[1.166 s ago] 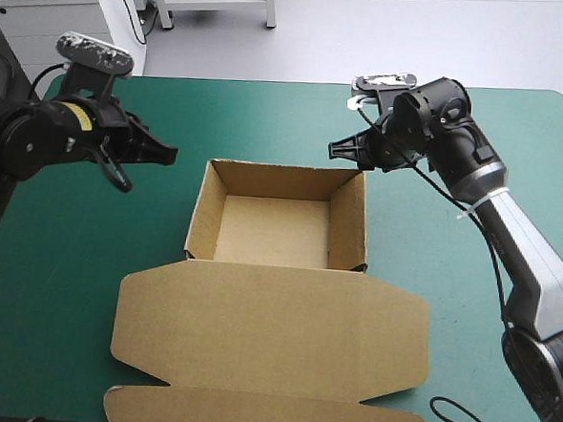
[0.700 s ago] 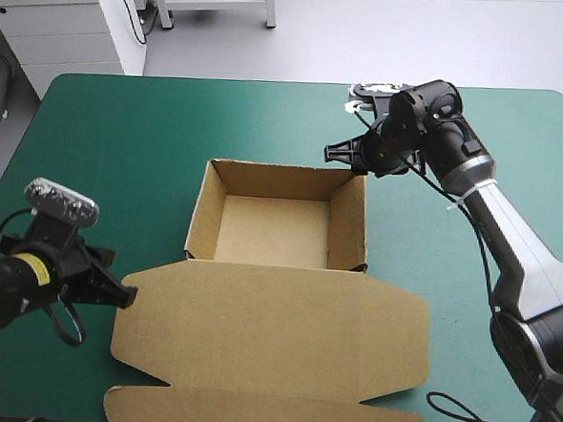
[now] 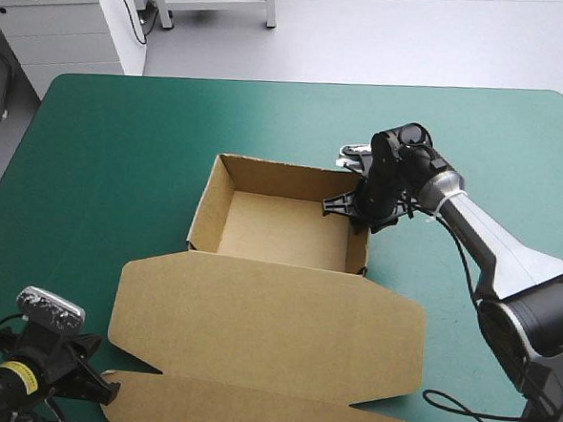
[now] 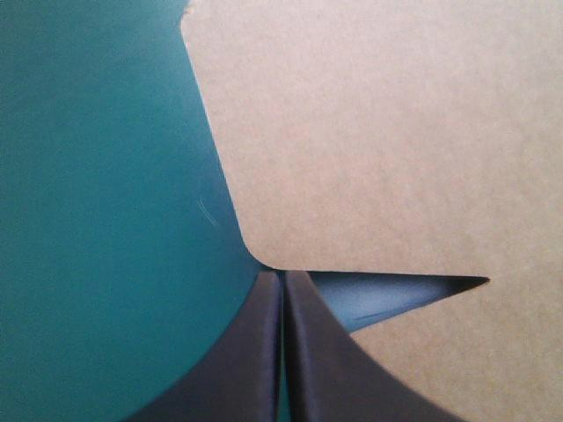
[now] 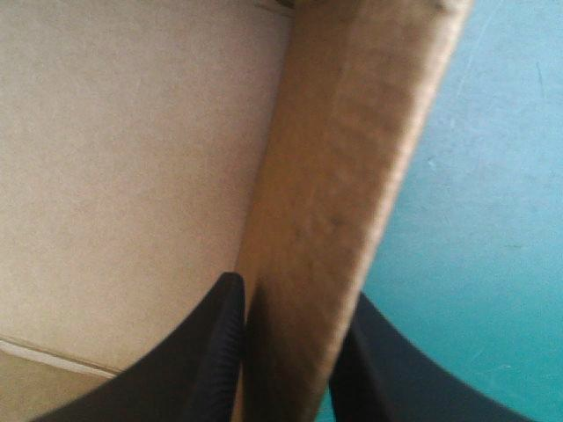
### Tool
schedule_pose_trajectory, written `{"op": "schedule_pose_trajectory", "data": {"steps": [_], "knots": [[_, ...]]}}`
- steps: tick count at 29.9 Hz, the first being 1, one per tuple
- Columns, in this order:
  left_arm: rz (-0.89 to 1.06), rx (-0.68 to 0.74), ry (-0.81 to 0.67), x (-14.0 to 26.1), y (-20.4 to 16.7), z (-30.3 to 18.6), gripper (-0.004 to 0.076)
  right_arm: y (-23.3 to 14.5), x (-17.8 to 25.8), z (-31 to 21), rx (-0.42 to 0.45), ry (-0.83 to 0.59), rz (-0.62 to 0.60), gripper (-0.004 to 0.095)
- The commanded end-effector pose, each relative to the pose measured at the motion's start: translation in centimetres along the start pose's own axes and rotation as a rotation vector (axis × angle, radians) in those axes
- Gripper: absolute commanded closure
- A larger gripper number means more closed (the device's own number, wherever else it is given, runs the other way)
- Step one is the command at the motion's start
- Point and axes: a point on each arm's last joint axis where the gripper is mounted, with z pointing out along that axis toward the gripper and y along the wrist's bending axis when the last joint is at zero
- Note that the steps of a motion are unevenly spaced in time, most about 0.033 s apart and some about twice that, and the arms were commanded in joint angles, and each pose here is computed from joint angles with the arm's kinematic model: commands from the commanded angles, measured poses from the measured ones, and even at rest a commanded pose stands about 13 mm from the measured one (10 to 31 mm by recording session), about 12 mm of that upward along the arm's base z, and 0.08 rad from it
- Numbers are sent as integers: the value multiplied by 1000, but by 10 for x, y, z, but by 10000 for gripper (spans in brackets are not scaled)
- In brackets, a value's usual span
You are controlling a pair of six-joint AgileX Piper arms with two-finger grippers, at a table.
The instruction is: Fold the box
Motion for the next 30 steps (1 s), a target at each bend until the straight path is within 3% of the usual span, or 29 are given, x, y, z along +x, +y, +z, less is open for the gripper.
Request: {"op": "schedule_pose_trajectory", "data": {"steps": [1, 4, 10, 15, 23, 30], "knots": [[-2, 10, -73, 0, -1, -2, 731, -1, -2, -19, -13, -63, -13, 752], [-3, 10, -78, 6, -1, 0, 731, 0, -2, -18, -14, -65, -8, 926], [0, 6, -95, 8, -1, -2, 731, -5, -5, -20, 34, -101, -10, 927], [4, 0, -98, 8, -1, -2, 731, -27, -7, -27, 107, -118, 66, 927], [6, -1, -76, 11, -1, 2, 731, -102, -1, -51, 180, -117, 230, 927], [6, -1, -76, 11, -1, 2, 731, -184, 18, -85, 307, -170, 361, 927]]}}
